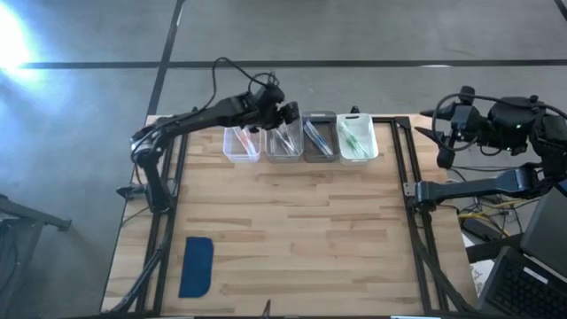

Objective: Pick & Place Toothbrushes
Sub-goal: Adjust the gray bin

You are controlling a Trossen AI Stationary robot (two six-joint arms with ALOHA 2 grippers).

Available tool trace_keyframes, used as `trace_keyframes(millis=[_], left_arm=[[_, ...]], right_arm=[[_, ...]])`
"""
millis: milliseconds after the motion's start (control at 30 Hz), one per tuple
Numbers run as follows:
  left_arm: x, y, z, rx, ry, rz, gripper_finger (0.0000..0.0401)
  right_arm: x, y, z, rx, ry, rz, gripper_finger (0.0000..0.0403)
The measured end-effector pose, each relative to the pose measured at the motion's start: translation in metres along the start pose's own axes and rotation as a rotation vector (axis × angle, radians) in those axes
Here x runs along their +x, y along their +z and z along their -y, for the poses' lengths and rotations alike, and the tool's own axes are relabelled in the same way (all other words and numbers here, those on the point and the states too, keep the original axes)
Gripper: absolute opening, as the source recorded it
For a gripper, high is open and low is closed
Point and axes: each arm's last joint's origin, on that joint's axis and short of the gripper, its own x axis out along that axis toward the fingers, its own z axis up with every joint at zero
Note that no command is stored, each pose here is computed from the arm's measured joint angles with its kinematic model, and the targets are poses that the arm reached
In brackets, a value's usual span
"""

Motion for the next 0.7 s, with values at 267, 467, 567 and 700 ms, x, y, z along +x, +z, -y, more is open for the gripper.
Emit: trace_keyframes(millis=[267,467,567,700], left_arm=[[-0.065,0.005,0.035,0.153,-0.292,0.158,0.0218],[-0.115,-0.004,0.052,0.327,-0.420,0.288,0.0218],[-0.135,-0.011,0.055,0.422,-0.442,0.329,0.0218],[-0.159,-0.019,0.058,0.535,-0.488,0.358,0.0218]], right_arm=[[0.000,0.008,0.002,0.031,-0.042,0.080,0.0153],[-0.002,0.019,0.005,0.029,-0.065,0.188,0.0127],[-0.003,0.022,0.005,0.019,-0.072,0.216,0.0114],[-0.003,0.022,0.006,-0.046,-0.079,0.216,0.0097]])
